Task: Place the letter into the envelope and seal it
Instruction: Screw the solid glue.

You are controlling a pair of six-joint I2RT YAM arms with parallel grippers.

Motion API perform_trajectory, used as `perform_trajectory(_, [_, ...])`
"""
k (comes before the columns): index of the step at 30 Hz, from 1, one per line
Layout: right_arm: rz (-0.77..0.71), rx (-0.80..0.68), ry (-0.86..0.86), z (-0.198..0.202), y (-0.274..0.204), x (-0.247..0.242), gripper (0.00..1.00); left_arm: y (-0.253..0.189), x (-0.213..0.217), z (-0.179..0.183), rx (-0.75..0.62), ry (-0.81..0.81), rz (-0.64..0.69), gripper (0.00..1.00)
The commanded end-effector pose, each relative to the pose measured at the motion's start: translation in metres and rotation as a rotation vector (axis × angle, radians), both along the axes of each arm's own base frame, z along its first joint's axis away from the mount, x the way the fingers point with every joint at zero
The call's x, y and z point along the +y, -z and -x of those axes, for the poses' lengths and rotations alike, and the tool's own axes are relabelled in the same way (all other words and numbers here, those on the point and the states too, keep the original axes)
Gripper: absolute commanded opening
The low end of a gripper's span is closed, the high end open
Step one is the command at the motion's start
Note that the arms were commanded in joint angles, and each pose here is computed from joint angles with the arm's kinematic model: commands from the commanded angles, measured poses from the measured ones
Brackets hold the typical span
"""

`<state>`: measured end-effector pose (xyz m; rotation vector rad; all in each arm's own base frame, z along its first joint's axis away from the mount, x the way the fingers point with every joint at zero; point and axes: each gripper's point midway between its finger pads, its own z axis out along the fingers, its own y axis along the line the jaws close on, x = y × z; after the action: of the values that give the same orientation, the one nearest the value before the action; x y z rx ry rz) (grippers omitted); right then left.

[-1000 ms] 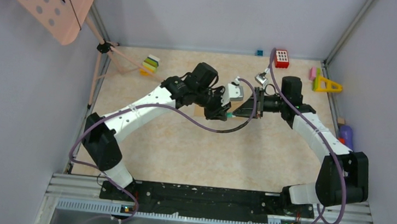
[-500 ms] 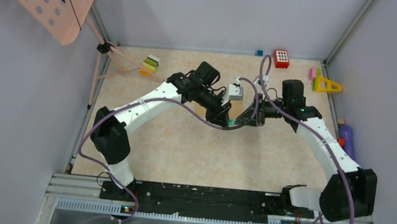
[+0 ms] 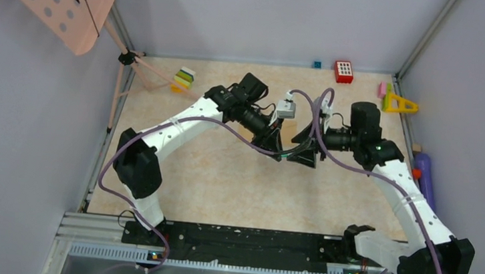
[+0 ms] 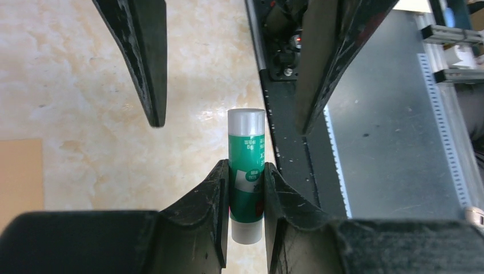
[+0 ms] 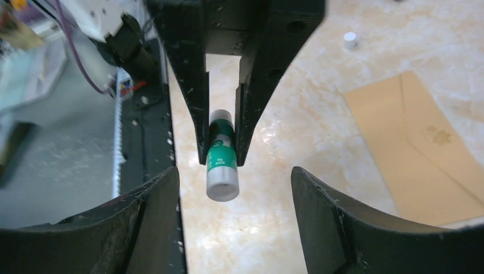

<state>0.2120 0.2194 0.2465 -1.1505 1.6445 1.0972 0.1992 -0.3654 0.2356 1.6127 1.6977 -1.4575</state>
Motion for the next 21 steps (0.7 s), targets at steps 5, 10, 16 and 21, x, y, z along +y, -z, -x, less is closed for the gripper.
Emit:
perform_trajectory(5, [-0.177,0.455,0.057,-0.020,-0.039,-0.010,0.71,-0.021,0.006,-0.029,-0.232,-0.149,0.005,0.02])
perform_trajectory(10, [-0.176,0.628,0.082,-0.028,-0.016,-0.008,0.71,-0.024,0.008,-0.046,-0.336,-0.241,-0.019,0.02])
perform_trajectory(16, [-0.193,0.659,0.114,-0.034,-0.015,-0.006,0.71,-0.013,0.005,-0.054,-0.430,-0.283,-0.084,0.02])
perform_trajectory(21, [-0.190,0.677,0.138,-0.037,-0.008,-0.006,0.70,-0.006,0.001,-0.056,-0.460,-0.286,-0.117,0.02])
